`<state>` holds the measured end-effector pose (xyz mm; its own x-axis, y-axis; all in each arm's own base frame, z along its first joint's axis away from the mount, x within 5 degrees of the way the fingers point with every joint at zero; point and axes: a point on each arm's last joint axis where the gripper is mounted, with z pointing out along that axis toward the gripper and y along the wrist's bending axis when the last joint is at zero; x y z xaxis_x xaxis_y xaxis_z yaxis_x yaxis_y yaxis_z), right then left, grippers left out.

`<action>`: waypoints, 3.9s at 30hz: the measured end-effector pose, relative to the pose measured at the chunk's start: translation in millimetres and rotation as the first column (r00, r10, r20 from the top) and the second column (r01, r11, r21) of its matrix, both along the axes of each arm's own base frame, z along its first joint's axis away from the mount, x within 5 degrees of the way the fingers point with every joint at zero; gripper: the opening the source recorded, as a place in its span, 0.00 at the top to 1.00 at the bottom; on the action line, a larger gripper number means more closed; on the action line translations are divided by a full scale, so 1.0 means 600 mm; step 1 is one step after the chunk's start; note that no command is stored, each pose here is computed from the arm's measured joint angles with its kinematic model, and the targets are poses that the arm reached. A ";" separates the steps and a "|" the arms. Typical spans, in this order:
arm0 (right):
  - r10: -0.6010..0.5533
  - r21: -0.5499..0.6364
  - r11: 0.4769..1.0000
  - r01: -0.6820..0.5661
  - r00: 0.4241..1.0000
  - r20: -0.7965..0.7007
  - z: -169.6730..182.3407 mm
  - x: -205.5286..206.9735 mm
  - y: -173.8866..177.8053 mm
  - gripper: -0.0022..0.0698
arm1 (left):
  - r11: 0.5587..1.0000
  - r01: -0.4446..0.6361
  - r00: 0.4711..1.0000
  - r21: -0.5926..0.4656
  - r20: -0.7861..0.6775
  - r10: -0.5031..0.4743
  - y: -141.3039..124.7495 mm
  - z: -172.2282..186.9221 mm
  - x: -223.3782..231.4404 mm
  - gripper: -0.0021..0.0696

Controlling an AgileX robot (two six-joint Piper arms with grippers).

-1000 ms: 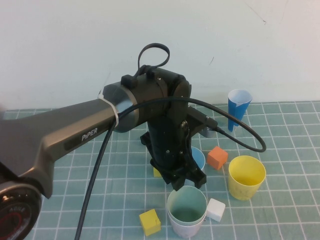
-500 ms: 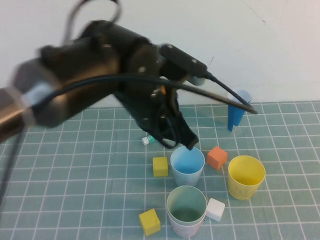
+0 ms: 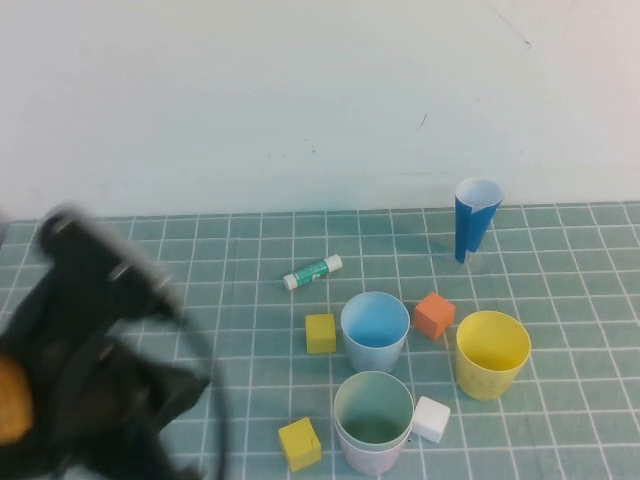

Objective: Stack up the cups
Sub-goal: Pick up the blue cup, then place the blue cup on the yellow cup

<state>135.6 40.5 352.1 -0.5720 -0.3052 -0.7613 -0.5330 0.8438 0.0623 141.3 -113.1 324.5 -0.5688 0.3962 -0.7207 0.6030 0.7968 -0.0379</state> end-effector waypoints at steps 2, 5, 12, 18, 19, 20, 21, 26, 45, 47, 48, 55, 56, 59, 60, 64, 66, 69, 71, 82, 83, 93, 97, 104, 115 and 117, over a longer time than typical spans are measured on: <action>0.067 0.019 0.998 -0.066 0.994 -0.081 -0.002 0.019 0.008 0.97 | 1.000 -0.001 1.000 -0.012 0.019 0.001 0.026 -0.017 -0.033 0.97; 0.176 0.066 0.984 -0.168 0.974 -0.144 0.005 0.048 0.026 0.97 | 0.999 -0.002 0.998 -0.046 0.056 0.004 0.056 -0.041 -0.070 0.97; 0.339 -0.081 0.920 -0.383 0.882 -0.327 0.014 0.108 0.098 0.97 | 0.993 0.005 0.989 -0.116 0.147 0.012 0.094 -0.070 -0.117 0.97; 0.306 -0.309 0.839 -0.448 0.858 -0.413 -0.014 0.195 0.174 0.97 | 0.990 0.009 0.984 -0.141 0.179 0.016 0.101 -0.069 -0.127 0.97; 0.309 -0.304 0.837 -0.455 0.852 -0.424 -0.020 0.211 0.187 0.97 | 0.990 0.009 0.984 -0.144 0.177 0.016 0.101 -0.069 -0.127 0.97; 0.310 -0.298 0.837 -0.458 0.847 -0.432 -0.026 0.223 0.196 0.97 | 0.990 0.009 0.984 -0.144 0.177 0.016 0.101 -0.069 -0.127 0.97; 0.313 -0.288 0.838 -0.464 0.840 -0.443 -0.034 0.241 0.208 0.97 | 0.989 0.010 0.984 -0.146 0.175 0.016 0.100 -0.069 -0.127 0.97; 0.322 -0.262 0.835 -0.484 0.815 -0.481 -0.073 0.304 0.245 0.95 | 0.987 0.010 0.986 -0.158 0.166 0.017 0.099 -0.069 -0.128 0.97; 0.362 -0.241 0.796 -0.554 0.757 -0.545 -0.220 0.402 0.301 0.32 | 0.987 0.010 0.986 -0.158 0.166 0.017 0.099 -0.069 -0.128 0.97; 0.360 -0.245 0.801 -0.546 0.767 -0.531 -0.233 0.412 0.305 0.31 | 0.987 0.010 0.986 -0.158 0.166 0.017 0.099 -0.069 -0.128 0.97; 0.361 -0.248 0.803 -0.543 0.772 -0.523 -0.239 0.416 0.307 0.31 | 0.988 0.010 0.986 -0.156 0.167 0.017 0.100 -0.069 -0.128 0.97; 0.342 -0.252 0.819 -0.515 0.792 -0.506 -0.291 0.449 0.323 0.31 | 0.989 0.009 0.984 -0.145 0.176 0.016 0.101 -0.069 -0.127 0.97; 0.337 -0.252 0.822 -0.510 0.794 -0.506 -0.301 0.454 0.326 0.32 | 0.989 0.009 0.984 -0.145 0.176 0.016 0.101 -0.069 -0.127 0.97; 0.306 -0.250 0.844 -0.474 0.809 -0.502 -0.327 0.466 0.331 0.35 | 0.990 0.009 0.984 -0.142 0.176 0.016 0.101 -0.069 -0.127 0.97; 0.295 -0.248 0.851 -0.463 0.812 -0.503 -0.335 0.468 0.332 0.37 | 0.990 0.009 0.985 -0.140 0.173 0.016 0.101 -0.070 -0.127 0.97; 0.275 -0.247 0.864 -0.439 0.822 -0.499 -0.352 0.474 0.334 0.53 | 0.992 0.006 0.988 -0.123 0.154 0.013 0.102 -0.073 -0.129 0.97; 0.273 -0.247 0.866 -0.435 0.824 -0.496 -0.352 0.474 0.334 0.64 | 0.993 0.006 0.989 -0.116 0.147 0.012 0.103 -0.075 -0.129 0.97; 0.272 -0.247 0.867 -0.433 0.826 -0.494 -0.351 0.475 0.335 0.83 | 0.994 0.005 0.990 -0.113 0.143 0.011 0.103 -0.075 -0.130 0.97; 0.274 -0.246 0.868 -0.432 0.828 -0.489 -0.347 0.477 0.336 0.91 | 0.994 0.005 0.990 -0.113 0.143 0.011 0.103 -0.075 -0.130 0.97; 0.320 -0.368 0.812 -0.453 0.873 -0.367 -0.138 0.450 0.305 0.95 | 0.993 0.002 0.996 -0.121 0.087 0.008 0.102 -0.080 -0.135 0.97; 0.318 -0.391 0.805 -0.446 0.881 -0.350 -0.108 0.440 0.296 0.95 | 0.993 0.002 0.996 -0.121 0.084 0.008 0.102 -0.080 -0.135 0.97; 0.227 -0.436 0.798 -0.416 0.878 -0.422 -0.091 0.371 0.222 0.95 | 0.992 0.003 0.996 -0.126 0.084 0.008 0.102 -0.080 -0.136 0.97; 0.156 -0.418 0.829 -0.371 0.872 -0.465 -0.152 0.377 0.186 0.95 | 0.992 0.003 0.996 -0.128 0.086 0.008 0.103 -0.080 -0.137 0.97; 0.081 -0.355 0.898 -0.261 0.889 -0.450 -0.195 0.392 0.135 0.95 | 0.993 0.002 0.995 -0.115 0.096 0.009 0.104 -0.080 -0.136 0.97; 0.069 -0.327 0.915 -0.237 0.889 -0.452 -0.233 0.409 0.139 0.95 | 0.996 0.000 0.991 -0.093 0.131 0.012 0.107 -0.078 -0.132 0.97; 0.065 -0.326 0.914 -0.242 0.881 -0.469 -0.241 0.409 0.139 0.95 | 0.996 0.000 0.991 -0.093 0.131 0.012 0.107 -0.078 -0.132 0.97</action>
<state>381.2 124.1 207.4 -0.7405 -0.6213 -0.2564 -0.6478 0.7614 0.0258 62.1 -49.2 277.7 -0.4688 0.3213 -0.8228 0.6029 0.7972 -0.0322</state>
